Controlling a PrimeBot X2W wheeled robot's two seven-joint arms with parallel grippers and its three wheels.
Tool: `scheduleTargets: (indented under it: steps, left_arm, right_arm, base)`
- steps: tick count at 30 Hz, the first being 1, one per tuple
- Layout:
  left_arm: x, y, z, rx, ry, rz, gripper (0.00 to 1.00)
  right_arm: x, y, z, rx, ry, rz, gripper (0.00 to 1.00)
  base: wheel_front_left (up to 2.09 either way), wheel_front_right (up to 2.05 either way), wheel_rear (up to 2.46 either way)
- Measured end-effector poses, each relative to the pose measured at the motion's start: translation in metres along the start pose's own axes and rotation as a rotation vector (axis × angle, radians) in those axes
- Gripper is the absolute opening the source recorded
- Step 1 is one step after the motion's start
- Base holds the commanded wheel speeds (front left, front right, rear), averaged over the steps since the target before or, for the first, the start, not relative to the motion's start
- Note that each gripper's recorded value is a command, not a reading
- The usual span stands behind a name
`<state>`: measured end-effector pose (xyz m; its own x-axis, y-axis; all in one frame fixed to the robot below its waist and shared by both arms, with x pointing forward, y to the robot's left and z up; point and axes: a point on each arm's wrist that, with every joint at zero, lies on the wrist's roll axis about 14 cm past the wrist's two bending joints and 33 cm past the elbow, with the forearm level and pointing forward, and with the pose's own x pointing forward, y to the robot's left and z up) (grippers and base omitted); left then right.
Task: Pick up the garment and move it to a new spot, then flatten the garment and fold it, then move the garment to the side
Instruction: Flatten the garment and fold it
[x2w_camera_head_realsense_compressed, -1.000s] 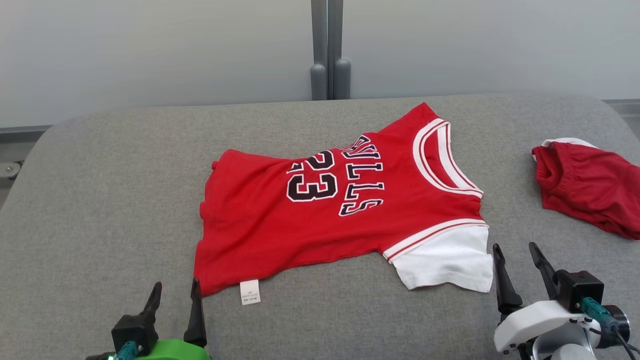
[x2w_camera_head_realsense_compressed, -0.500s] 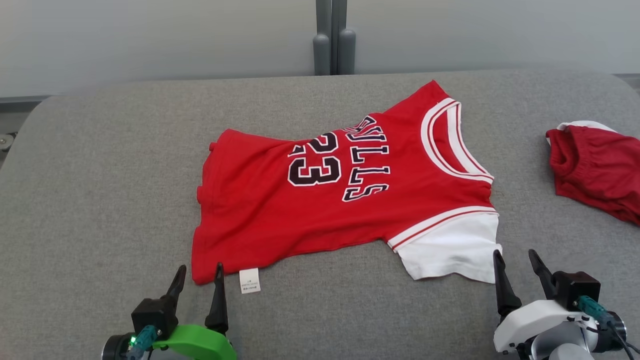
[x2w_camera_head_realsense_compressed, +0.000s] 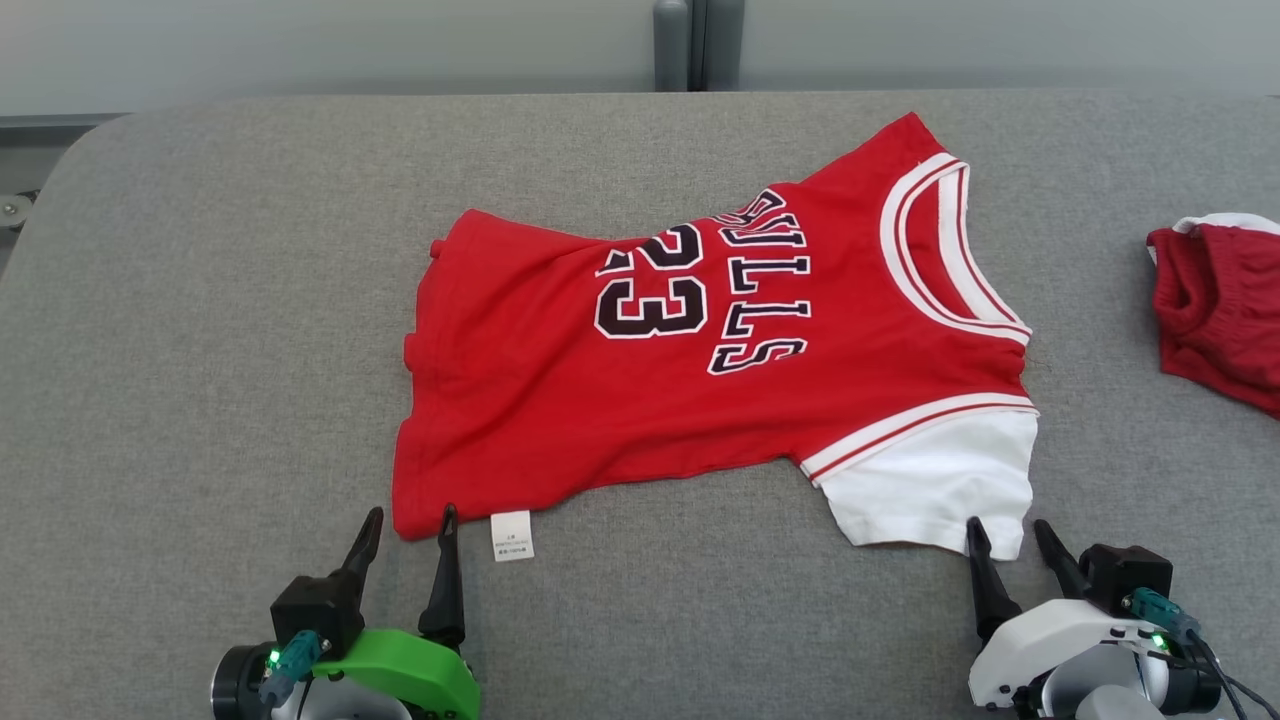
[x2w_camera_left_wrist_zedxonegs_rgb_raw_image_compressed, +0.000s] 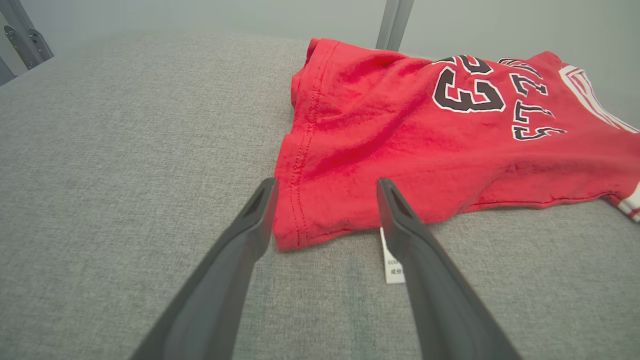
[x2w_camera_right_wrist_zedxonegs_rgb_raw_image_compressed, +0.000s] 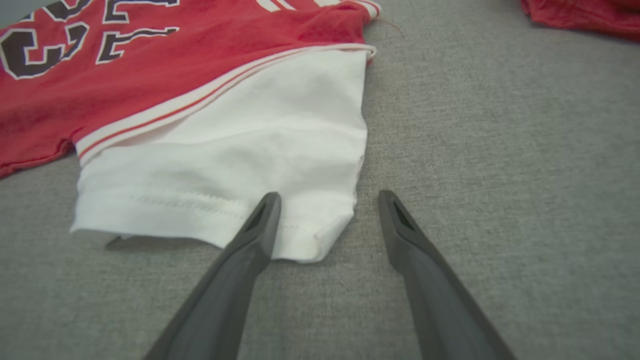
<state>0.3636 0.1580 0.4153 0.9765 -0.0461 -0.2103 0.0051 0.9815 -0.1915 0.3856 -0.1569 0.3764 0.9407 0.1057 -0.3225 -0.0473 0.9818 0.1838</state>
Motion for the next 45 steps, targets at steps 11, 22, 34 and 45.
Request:
scheduleTargets:
  steps: [11, 22, 34, 45]
  left_arm:
    - [0.003, -0.001, 0.000, 0.000, 0.002, -0.003, 1.00]
    - [0.010, -0.007, -0.007, -0.042, 0.026, -0.018, 1.00]
    - [0.005, 0.000, -0.047, -0.114, 0.156, 0.023, 1.00]
    - [0.012, -0.006, -0.050, -0.122, 0.174, -0.009, 0.00]
  right_arm:
    - [0.000, 0.001, -0.006, 0.036, 0.017, -0.004, 0.00]
    - [-0.016, -0.038, 0.001, 0.035, -0.013, -0.105, 0.00]
    - [-0.017, -0.046, 0.009, 0.024, -0.041, -0.120, 0.00]
    - [-0.014, -0.045, 0.031, 0.018, -0.105, -0.112, 0.00]
  base:
    - [0.00, 0.00, 0.00]
    - [0.00, 0.00, 0.00]
    - [0.00, 0.00, 0.00]
    - [0.00, 0.00, 0.00]
